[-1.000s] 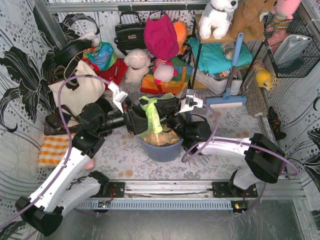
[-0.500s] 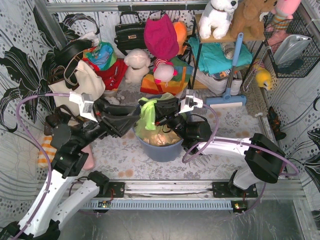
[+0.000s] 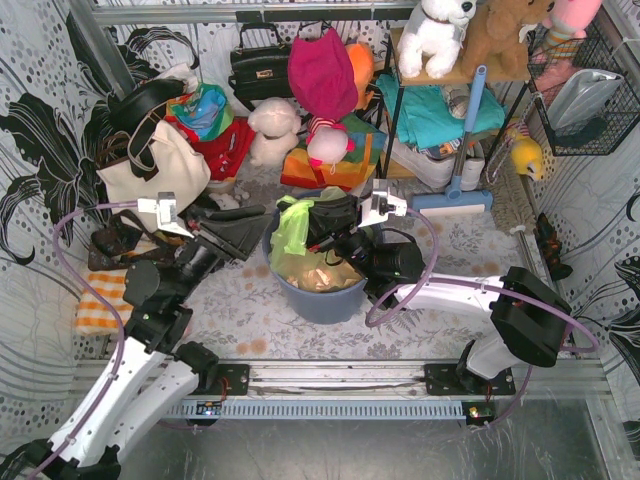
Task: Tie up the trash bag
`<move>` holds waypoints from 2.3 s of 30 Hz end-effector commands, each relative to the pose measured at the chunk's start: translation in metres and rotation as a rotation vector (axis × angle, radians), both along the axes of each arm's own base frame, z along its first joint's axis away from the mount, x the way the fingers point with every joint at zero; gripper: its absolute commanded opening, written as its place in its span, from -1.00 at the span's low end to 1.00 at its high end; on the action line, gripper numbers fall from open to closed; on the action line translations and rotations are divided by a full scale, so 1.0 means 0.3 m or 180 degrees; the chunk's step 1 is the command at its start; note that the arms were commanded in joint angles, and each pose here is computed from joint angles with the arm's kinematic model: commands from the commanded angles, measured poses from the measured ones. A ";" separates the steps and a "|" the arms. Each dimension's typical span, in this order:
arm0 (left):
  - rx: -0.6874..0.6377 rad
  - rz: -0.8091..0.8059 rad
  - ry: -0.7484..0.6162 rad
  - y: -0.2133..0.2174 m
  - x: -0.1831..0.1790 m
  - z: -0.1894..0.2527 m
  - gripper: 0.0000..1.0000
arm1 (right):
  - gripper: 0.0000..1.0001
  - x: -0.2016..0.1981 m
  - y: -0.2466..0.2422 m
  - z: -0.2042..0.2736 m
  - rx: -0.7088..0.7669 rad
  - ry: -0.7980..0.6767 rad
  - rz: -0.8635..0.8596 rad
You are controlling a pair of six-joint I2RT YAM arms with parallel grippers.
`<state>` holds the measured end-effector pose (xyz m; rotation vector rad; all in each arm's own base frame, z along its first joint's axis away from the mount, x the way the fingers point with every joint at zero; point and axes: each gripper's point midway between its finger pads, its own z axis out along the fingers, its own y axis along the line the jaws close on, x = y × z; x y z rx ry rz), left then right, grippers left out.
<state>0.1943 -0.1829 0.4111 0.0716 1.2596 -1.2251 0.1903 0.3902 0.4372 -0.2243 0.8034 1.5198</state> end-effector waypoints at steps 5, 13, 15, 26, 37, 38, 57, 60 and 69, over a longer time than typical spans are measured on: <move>-0.0663 -0.0662 -0.0380 -0.046 -0.082 0.089 0.11 | -1.00 -0.069 -0.092 0.123 0.0429 -0.0292 0.0071; -0.0682 -0.0887 -0.0340 -0.073 -0.096 0.057 0.06 | -1.00 -0.069 -0.090 0.128 0.0437 -0.0295 0.0075; -0.0719 -0.0993 -0.0422 -0.075 -0.121 0.063 0.07 | -1.00 -0.066 -0.089 0.126 0.0434 -0.0285 0.0067; -0.0765 -0.1013 -0.0454 -0.086 -0.098 0.073 -0.12 | -1.00 -0.075 -0.078 0.131 0.0448 -0.0291 0.0158; -0.0784 -0.0970 -0.0453 -0.089 -0.079 0.068 -0.65 | -1.00 -0.077 -0.077 0.130 0.0458 -0.0279 0.0190; -0.0786 -0.0961 -0.0466 -0.087 -0.079 0.073 -0.73 | -1.00 -0.078 -0.077 0.130 0.0457 -0.0280 0.0194; -0.0430 -0.0496 -0.0923 -0.028 -0.121 0.197 -1.00 | -0.68 -0.083 -0.105 0.101 0.0425 -0.0180 0.0194; -0.0375 -0.0551 -0.0901 -0.037 -0.125 0.186 -1.00 | -0.85 -0.085 -0.106 0.106 0.0430 -0.0198 0.0187; -0.0288 -0.0299 -0.0618 -0.020 -0.071 0.144 -0.12 | -1.00 -0.095 -0.094 0.120 0.0409 -0.0295 0.0209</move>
